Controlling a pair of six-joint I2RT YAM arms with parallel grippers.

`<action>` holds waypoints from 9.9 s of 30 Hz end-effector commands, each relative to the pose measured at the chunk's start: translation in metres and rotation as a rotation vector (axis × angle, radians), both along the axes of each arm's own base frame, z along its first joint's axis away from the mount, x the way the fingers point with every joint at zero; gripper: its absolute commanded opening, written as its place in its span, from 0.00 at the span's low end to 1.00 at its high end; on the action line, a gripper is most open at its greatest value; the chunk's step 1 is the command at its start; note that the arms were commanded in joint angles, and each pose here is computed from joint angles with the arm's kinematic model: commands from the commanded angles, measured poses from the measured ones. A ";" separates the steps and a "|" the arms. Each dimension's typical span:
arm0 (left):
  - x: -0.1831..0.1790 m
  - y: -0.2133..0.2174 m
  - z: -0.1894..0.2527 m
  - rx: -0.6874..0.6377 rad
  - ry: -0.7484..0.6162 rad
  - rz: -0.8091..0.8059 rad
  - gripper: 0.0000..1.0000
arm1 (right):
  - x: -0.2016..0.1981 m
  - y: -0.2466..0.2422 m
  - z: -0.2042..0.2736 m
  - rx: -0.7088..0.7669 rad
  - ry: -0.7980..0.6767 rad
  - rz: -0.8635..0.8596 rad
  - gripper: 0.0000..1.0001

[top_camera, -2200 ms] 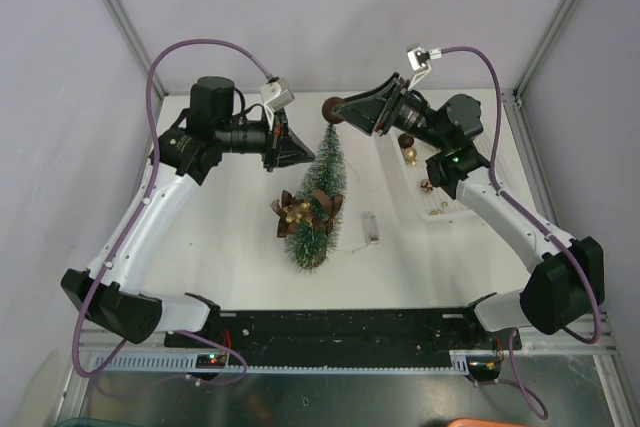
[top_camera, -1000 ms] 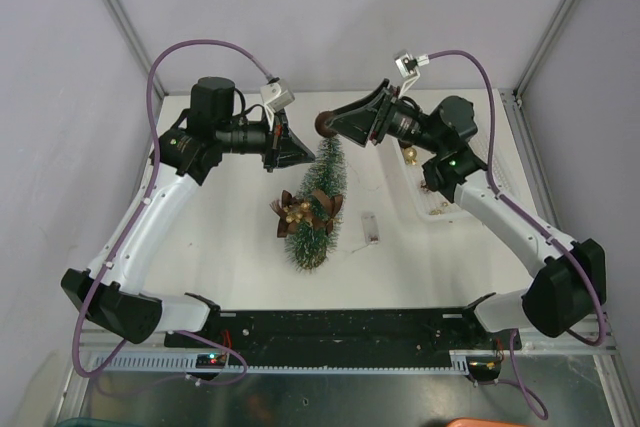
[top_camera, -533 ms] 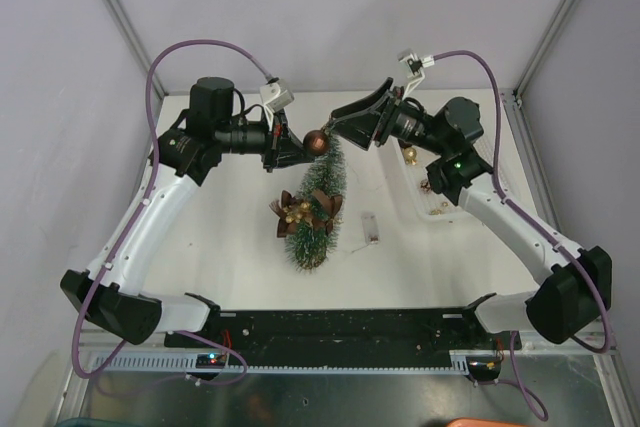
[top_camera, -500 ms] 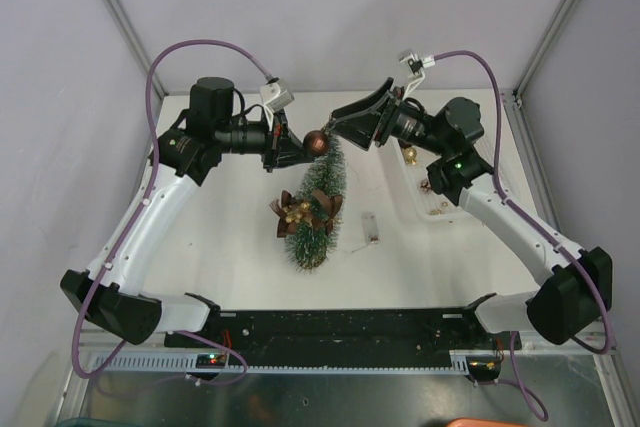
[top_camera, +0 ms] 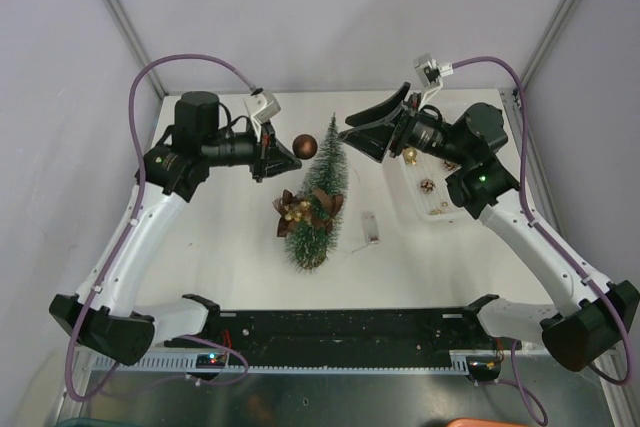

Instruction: Decorate the small christmas tree

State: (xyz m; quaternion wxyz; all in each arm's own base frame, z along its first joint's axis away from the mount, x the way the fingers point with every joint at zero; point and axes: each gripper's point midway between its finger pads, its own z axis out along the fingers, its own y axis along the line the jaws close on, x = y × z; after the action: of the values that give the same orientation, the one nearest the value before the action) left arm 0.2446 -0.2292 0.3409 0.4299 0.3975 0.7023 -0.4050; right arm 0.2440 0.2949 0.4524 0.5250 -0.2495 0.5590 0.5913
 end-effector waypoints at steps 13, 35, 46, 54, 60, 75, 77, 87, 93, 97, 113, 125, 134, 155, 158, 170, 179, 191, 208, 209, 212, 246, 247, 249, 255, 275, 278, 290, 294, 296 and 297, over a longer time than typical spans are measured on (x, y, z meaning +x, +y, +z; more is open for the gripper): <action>-0.012 0.014 0.007 -0.016 -0.036 0.036 0.08 | -0.007 -0.010 0.003 -0.024 -0.016 -0.037 0.69; 0.006 0.045 0.007 -0.004 -0.022 0.202 0.62 | 0.079 -0.142 -0.059 -0.171 0.240 -0.685 0.74; 0.036 0.062 -0.036 0.089 0.104 0.296 0.70 | 0.172 -0.296 -0.253 -0.674 0.700 -1.409 0.74; 0.041 0.063 -0.061 0.133 0.137 0.280 0.68 | 0.205 -0.323 -0.325 -0.786 0.831 -1.458 0.71; 0.040 0.063 -0.069 0.144 0.143 0.269 0.67 | 0.219 -0.322 -0.352 -0.814 0.862 -1.441 0.67; 0.037 0.059 -0.068 0.128 0.151 0.241 0.67 | 0.239 -0.310 -0.356 -0.906 0.861 -1.382 0.60; 0.038 0.059 -0.067 0.130 0.143 0.244 0.67 | 0.237 -0.308 -0.356 -0.929 0.869 -1.370 0.58; 0.035 0.060 -0.063 0.131 0.119 0.238 0.68 | 0.202 -0.300 -0.367 -0.918 0.945 -1.319 0.71; 0.034 0.060 -0.068 0.136 0.124 0.230 0.68 | 0.210 -0.316 -0.345 -0.815 0.888 -1.367 0.82; 0.035 0.060 -0.069 0.138 0.125 0.229 0.68 | 0.221 -0.328 -0.350 -0.777 0.914 -1.362 0.84; 0.036 0.062 -0.068 0.141 0.119 0.235 0.68 | 0.246 -0.315 -0.349 -0.715 0.818 -1.330 0.89; 0.035 0.060 -0.072 0.139 0.131 0.223 0.67 | 0.188 -0.336 -0.363 -0.769 0.917 -1.416 0.81; 0.035 0.062 -0.073 0.146 0.127 0.231 0.67 | 0.203 -0.354 -0.366 -0.726 0.887 -1.480 0.77; 0.037 0.063 -0.077 0.151 0.135 0.233 0.67 | 0.202 -0.361 -0.400 -0.771 0.948 -1.509 0.59; 0.036 0.062 -0.078 0.149 0.142 0.229 0.67 | 0.205 -0.360 -0.389 -0.766 0.911 -1.522 0.57; 0.034 0.063 -0.079 0.152 0.138 0.233 0.67 | 0.208 -0.350 -0.386 -0.753 0.876 -1.509 0.41; 0.031 0.062 -0.073 0.138 0.128 0.227 0.67 | 0.199 -0.324 -0.343 -0.717 0.790 -1.484 0.36; 0.021 0.057 -0.056 0.093 0.102 0.189 0.67 | 0.111 -0.239 -0.202 -0.414 0.621 -1.120 0.38; 0.007 0.038 -0.021 -0.021 0.093 0.043 0.70 | -0.075 -0.101 -0.073 -0.100 0.280 -0.084 0.44; 0.006 0.037 -0.017 -0.027 0.086 0.036 0.70 | -0.075 -0.099 -0.073 -0.100 0.278 -0.074 0.45; 0.006 0.035 -0.008 -0.041 0.070 0.019 0.71 | -0.077 -0.092 -0.073 -0.104 0.274 -0.045 0.44; -0.005 -0.002 0.017 -0.126 0.144 -0.183 0.61 | -0.016 -0.139 -0.057 0.011 0.180 -0.244 0.43; -0.006 -0.003 0.016 -0.125 0.148 -0.186 0.61 | -0.009 -0.139 -0.053 0.034 0.185 -0.237 0.43; -0.007 -0.004 0.013 -0.122 0.154 -0.191 0.61 | 0.003 -0.139 -0.043 0.079 0.166 -0.219 0.43; -0.010 -0.012 0.007 -0.108 0.169 -0.208 0.62 | 0.038 -0.099 -0.037 0.108 0.156 -0.048 0.43; -0.012 -0.023 -0.010 -0.080 0.206 -0.228 0.11 | 0.072 -0.040 -0.019 0.089 0.096 0.066 0.44; -0.012 -0.023 -0.010 -0.079 0.203 -0.226 0.08 | 0.071 -0.035 -0.021 0.084 0.096 0.084 0.44; -0.013 -0.022 -0.012 -0.072 0.201 -0.215 0.07 | 0.063 -0.026 -0.023 0.053 0.083 0.122 0.43; -0.012 -0.021 -0.012 -0.072 0.200 -0.214 0.06 | 0.059 -0.025 -0.023 0.047 0.076 0.129 0.42; -0.012 -0.022 -0.012 -0.072 0.201 -0.215 0.06 | 0.059 -0.024 -0.023 0.046 0.076 0.132 0.42; -0.012 -0.022 -0.012 -0.072 0.200 -0.213 0.06 | 0.059 -0.024 -0.023 0.046 0.075 0.132 0.42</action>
State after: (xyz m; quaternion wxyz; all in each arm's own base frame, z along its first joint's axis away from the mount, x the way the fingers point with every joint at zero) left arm 0.2370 -0.2501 0.3239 0.3186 0.4047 0.6882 -0.5109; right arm 0.3155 0.2708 0.4036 0.4442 -0.2163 0.5762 0.6511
